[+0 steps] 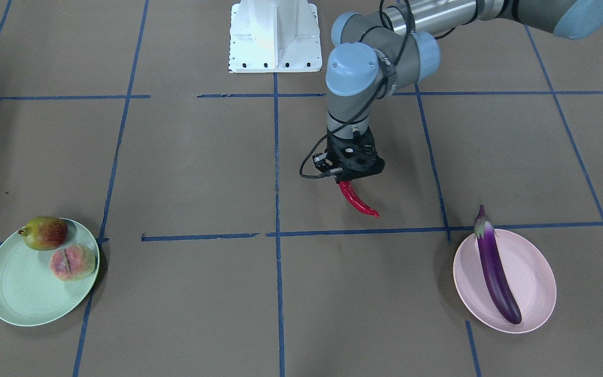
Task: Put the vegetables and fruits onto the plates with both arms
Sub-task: 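Carry the chili pepper with the left gripper onto the pink plate and release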
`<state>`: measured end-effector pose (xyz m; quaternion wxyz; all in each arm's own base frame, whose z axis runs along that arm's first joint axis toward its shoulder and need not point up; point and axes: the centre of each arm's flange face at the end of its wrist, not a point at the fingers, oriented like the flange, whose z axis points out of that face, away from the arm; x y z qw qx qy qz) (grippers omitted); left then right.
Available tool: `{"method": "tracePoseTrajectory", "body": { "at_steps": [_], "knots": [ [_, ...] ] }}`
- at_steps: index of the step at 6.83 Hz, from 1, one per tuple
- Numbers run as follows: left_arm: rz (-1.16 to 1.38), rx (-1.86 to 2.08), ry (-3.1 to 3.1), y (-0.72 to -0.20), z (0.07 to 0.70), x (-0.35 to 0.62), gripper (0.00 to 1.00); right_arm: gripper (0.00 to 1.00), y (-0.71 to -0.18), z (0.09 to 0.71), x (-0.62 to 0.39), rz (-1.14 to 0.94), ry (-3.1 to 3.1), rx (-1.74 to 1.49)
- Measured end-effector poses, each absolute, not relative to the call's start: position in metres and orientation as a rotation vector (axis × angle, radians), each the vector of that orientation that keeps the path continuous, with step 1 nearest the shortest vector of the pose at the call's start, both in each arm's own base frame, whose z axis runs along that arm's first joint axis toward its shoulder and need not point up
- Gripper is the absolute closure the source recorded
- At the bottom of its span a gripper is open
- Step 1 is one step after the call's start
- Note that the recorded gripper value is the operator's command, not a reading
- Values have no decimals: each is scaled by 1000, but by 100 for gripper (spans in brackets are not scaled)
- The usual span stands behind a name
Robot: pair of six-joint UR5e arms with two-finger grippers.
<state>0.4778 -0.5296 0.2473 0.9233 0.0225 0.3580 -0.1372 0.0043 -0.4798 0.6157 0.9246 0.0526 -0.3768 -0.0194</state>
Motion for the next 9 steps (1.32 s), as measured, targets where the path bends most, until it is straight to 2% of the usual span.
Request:
{"method": "tracePoseTrajectory", "body": {
  "at_steps": [2,3,5,6,9],
  "knots": [
    [-277,27,657,-640,328,364,100,0,-479,616,4,-40,-774,106],
    [-225,18,625,-679,375,323,67,0,-479,617,4,-39,-775,104],
    [-174,26,613,-716,440,295,62,0,-477,619,4,-38,-775,101],
    [-156,32,611,-720,451,291,1,0,-477,619,4,-38,-776,101],
    [-92,36,659,-718,452,273,0,0,-477,619,4,-38,-776,100]
  ]
}}
